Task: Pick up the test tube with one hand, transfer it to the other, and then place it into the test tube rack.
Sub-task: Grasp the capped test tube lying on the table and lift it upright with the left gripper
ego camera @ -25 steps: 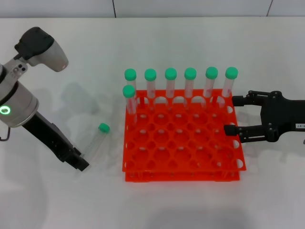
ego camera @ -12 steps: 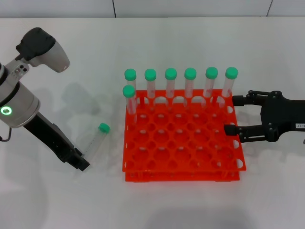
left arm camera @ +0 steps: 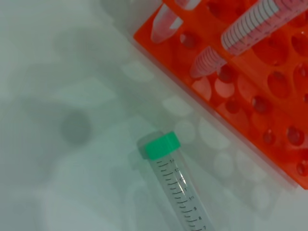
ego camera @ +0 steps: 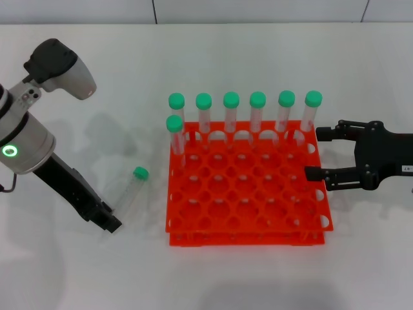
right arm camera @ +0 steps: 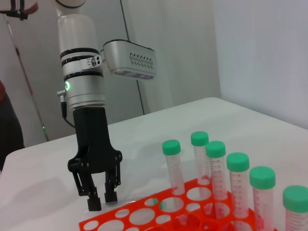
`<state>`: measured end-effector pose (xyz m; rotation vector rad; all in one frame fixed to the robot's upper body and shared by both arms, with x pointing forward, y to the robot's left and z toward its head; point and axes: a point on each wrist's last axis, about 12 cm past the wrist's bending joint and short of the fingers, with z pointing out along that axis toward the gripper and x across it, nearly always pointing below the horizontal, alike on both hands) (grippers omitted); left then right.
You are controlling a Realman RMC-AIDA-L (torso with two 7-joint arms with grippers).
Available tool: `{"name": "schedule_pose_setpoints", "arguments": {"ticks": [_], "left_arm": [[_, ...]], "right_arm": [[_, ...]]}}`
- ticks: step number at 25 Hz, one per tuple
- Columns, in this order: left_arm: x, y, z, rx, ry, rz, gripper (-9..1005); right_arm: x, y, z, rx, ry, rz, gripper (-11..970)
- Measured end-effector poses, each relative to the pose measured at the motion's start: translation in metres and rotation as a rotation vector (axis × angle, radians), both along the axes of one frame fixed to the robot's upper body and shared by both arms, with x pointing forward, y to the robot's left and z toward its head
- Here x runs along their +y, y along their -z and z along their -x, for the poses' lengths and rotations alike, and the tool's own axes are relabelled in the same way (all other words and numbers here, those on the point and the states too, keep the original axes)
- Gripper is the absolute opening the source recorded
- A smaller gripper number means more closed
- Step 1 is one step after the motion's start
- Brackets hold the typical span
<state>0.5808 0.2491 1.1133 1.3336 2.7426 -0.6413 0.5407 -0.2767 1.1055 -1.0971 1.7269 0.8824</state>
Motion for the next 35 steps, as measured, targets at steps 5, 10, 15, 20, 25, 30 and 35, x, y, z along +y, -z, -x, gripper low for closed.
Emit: {"name": "schedule_pose_setpoints", "arguments": {"ticks": [5,10,15,20,25,30,35], "left_arm": [[-0.0001,0.0,0.0,0.0,0.001,-0.001,363],[-0.0002,0.0001,-0.0002,-0.001,-0.001,-0.003,345],[-0.0003,0.0002,-0.0004,-0.002,-0.002,-0.004,328],[-0.0003,0.0002,-0.0005,-0.002,-0.003,-0.005,317],[-0.0001,0.0005,-0.0021,-0.011,-0.021,-0.008,307],[-0.0001,0.0008,-0.0023,-0.013,-0.024,-0.007,220],[-0.0005,0.0013,-0.0021,-0.012,-0.023,-0.007,178]], "right_arm": [[0.0003,0.0001,0.0001,0.0,-0.001,-0.001,856],[0.0004,0.0002,0.0002,0.0,-0.001,-0.001,856],[0.0004,0.0002,0.0002,0.0,-0.001,-0.001,856],[0.0003,0.0001,0.0001,0.0,0.0,-0.001,856],[0.0002,0.0,0.0001,0.0,0.001,-0.002,856],[0.0002,0.0,0.0001,0.0,0.0,-0.002,856],[0.0002,0.0,0.0001,0.0,0.0,-0.002,856]]}}
